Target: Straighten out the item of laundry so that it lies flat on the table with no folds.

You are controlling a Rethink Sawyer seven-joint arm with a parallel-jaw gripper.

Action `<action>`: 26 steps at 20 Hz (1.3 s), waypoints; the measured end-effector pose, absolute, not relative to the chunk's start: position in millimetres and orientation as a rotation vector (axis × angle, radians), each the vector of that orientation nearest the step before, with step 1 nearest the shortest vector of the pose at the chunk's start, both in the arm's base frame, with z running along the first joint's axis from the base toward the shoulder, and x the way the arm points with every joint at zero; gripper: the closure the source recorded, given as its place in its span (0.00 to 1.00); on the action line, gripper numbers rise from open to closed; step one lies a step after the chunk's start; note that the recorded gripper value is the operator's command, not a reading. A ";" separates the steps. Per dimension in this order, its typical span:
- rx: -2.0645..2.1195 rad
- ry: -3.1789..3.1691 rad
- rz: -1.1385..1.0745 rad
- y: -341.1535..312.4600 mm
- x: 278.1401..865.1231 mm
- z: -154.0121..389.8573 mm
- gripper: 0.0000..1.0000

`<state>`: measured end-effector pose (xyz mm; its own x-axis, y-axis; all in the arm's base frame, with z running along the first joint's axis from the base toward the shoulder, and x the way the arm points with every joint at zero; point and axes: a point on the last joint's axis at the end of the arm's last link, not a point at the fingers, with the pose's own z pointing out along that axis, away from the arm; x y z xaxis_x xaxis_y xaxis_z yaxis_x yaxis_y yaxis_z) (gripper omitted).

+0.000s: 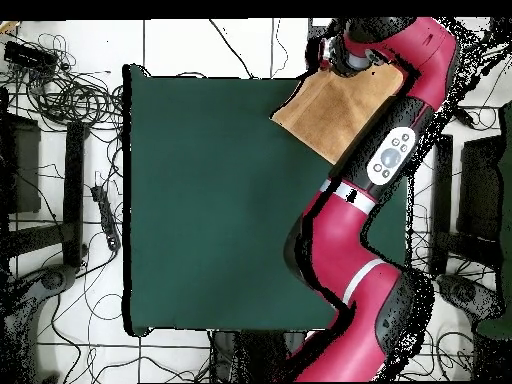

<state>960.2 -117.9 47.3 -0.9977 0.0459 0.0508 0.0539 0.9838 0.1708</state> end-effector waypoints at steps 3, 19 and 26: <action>-0.068 -3.083 -0.263 -110.0 961.5 46.2 1.00; -0.131 -3.040 0.033 -99.9 973.9 45.7 1.00; -0.156 -3.048 0.032 -102.0 979.2 62.0 1.00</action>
